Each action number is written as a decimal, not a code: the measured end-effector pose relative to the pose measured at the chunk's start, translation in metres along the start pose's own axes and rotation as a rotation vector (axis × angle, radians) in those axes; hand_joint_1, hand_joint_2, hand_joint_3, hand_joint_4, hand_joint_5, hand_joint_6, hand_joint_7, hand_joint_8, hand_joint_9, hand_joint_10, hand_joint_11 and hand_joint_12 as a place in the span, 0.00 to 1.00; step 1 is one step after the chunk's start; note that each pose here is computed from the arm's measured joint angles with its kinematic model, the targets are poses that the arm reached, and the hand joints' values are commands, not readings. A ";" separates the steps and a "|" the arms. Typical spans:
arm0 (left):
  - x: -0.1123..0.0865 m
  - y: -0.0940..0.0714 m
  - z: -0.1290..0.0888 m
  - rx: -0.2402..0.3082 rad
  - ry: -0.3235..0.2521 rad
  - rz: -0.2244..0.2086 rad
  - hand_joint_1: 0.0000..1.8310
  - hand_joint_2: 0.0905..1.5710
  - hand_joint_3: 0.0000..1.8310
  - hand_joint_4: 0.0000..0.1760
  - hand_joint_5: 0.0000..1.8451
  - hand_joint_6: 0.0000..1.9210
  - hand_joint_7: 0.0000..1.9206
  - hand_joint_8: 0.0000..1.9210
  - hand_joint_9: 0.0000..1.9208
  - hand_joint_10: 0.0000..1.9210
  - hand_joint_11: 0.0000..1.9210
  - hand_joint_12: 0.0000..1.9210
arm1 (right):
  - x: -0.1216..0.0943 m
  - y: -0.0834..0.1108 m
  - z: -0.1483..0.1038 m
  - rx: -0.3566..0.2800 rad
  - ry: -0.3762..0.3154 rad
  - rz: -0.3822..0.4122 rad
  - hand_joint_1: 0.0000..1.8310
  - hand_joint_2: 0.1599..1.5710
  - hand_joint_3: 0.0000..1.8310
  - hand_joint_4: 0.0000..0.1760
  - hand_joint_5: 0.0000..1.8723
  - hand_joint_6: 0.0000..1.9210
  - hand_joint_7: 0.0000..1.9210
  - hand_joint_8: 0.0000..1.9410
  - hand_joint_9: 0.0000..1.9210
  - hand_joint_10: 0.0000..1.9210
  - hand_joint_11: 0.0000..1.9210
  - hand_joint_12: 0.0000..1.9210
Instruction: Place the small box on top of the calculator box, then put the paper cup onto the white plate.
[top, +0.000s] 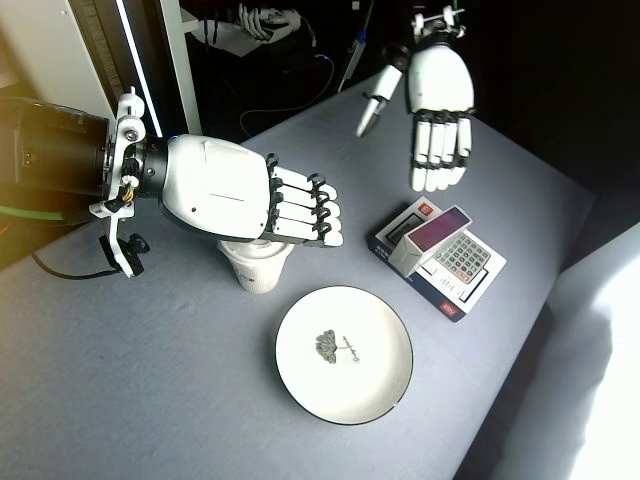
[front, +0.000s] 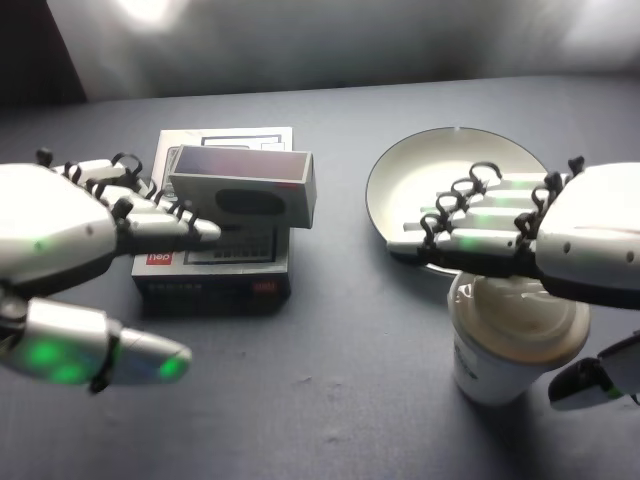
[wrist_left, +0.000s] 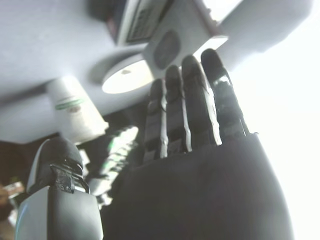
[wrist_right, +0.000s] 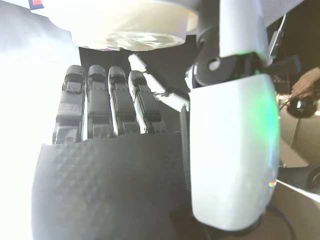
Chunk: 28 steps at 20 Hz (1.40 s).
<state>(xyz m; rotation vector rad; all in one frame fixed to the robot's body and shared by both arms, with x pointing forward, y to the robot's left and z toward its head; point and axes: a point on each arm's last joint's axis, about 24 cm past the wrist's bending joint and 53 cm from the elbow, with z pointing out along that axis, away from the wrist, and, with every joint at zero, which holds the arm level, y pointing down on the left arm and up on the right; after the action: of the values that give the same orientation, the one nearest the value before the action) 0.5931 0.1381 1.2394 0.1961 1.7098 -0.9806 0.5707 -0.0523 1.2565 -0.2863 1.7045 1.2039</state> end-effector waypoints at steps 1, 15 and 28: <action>0.003 -0.002 -0.004 0.017 0.016 0.019 0.03 0.71 0.00 0.00 0.14 0.00 0.16 0.00 0.15 0.00 0.00 0.38 | 0.000 -0.001 0.000 0.004 0.001 0.000 0.70 0.52 0.00 0.00 0.00 0.00 0.00 0.00 0.00 0.00 0.02 0.02; 0.038 -0.030 0.002 0.143 0.135 0.098 0.04 0.76 0.00 0.00 0.13 0.00 0.16 0.00 0.16 0.00 0.01 0.37 | 0.010 -0.001 0.001 0.002 0.036 0.041 0.73 0.53 0.00 0.00 0.00 0.00 0.00 0.00 0.00 0.00 0.00 0.17; 0.038 -0.038 0.004 0.143 0.112 0.089 0.12 0.77 0.00 0.00 0.14 0.00 0.16 0.00 0.15 0.00 0.00 0.35 | 0.008 -0.021 0.011 0.020 0.048 0.121 0.68 0.55 0.00 0.00 0.00 0.00 0.00 0.00 0.00 0.00 0.00 0.15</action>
<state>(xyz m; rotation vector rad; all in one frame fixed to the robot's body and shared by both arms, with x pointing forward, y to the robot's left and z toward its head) 0.5598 0.0988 1.2259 0.4241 1.7172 -1.0432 0.5872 -0.0511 1.2375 -0.2034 1.7959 1.2763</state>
